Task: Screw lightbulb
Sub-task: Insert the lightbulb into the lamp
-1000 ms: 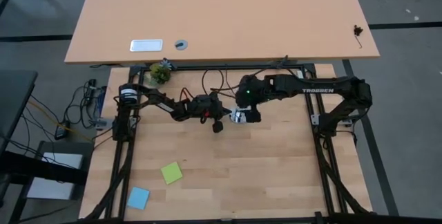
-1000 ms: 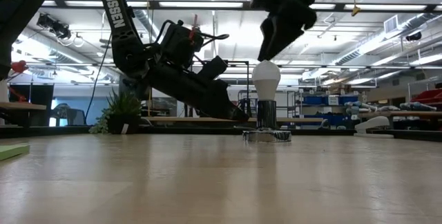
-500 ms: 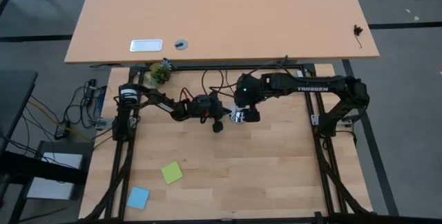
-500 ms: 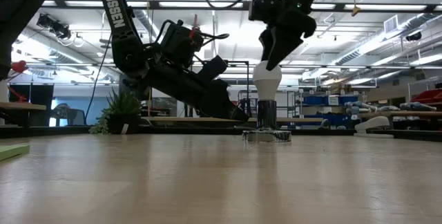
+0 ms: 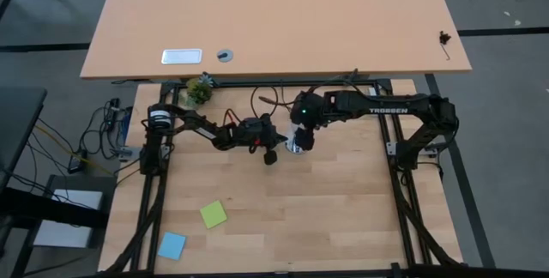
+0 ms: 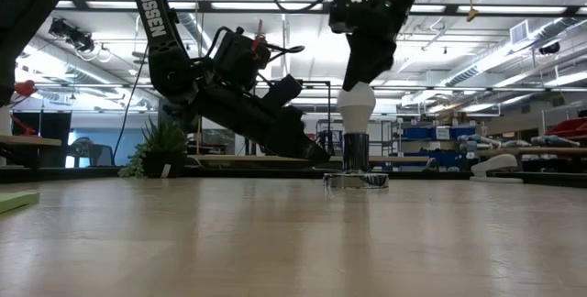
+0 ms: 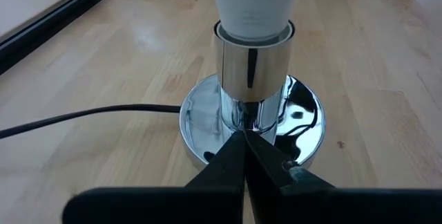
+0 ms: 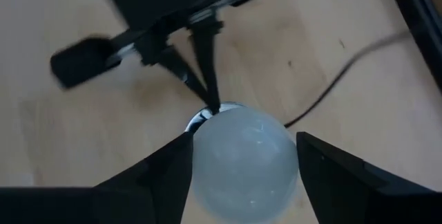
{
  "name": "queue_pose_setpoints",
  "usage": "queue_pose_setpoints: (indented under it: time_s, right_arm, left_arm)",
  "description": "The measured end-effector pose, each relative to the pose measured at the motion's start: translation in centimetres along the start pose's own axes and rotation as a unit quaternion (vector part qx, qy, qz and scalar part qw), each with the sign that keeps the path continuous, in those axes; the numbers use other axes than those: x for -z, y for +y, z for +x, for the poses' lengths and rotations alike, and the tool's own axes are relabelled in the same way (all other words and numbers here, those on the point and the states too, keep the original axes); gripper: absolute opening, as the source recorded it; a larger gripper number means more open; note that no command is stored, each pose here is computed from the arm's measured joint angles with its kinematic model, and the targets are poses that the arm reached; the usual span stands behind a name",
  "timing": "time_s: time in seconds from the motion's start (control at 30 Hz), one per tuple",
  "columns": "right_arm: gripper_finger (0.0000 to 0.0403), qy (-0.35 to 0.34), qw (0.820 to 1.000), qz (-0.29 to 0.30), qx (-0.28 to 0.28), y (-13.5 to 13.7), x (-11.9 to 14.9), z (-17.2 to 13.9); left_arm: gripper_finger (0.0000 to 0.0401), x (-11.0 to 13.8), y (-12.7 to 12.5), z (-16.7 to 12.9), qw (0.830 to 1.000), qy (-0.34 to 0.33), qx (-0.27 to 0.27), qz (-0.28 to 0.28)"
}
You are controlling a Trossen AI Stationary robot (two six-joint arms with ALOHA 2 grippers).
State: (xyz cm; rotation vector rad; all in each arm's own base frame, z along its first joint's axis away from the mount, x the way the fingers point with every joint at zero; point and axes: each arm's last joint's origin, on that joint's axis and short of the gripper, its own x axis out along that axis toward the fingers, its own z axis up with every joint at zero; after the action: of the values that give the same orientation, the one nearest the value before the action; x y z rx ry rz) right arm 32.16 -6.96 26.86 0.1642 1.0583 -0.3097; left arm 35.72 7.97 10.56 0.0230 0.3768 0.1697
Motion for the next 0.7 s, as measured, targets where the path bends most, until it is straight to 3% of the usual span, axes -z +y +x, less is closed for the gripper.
queue_pose_setpoints:
  time_s: [0.2,0.3,0.47,0.7]
  right_arm:
    - [0.0251,-0.002,0.985,0.168,0.023,-0.1,0.1,0.0]
    - [0.0252,-0.004,0.979,0.203,0.022,0.1,0.1,0.0]
    - [0.0269,-0.005,0.982,0.188,0.016,0.5,0.0,-0.1]
    - [0.0315,-0.03,0.996,0.077,0.025,0.9,-1.5,-1.8]
  left_arm:
    - [0.0014,0.0,0.0,0.0,1.0,0.0,-0.001,-0.001]
    - [0.0014,0.0,0.0,0.0,1.0,0.0,-0.002,-0.002]
    - [0.0014,0.0,0.0,0.0,1.0,0.0,-0.002,-0.003]
    - [0.0014,0.0,0.0,0.0,1.0,0.0,-0.002,-0.003]
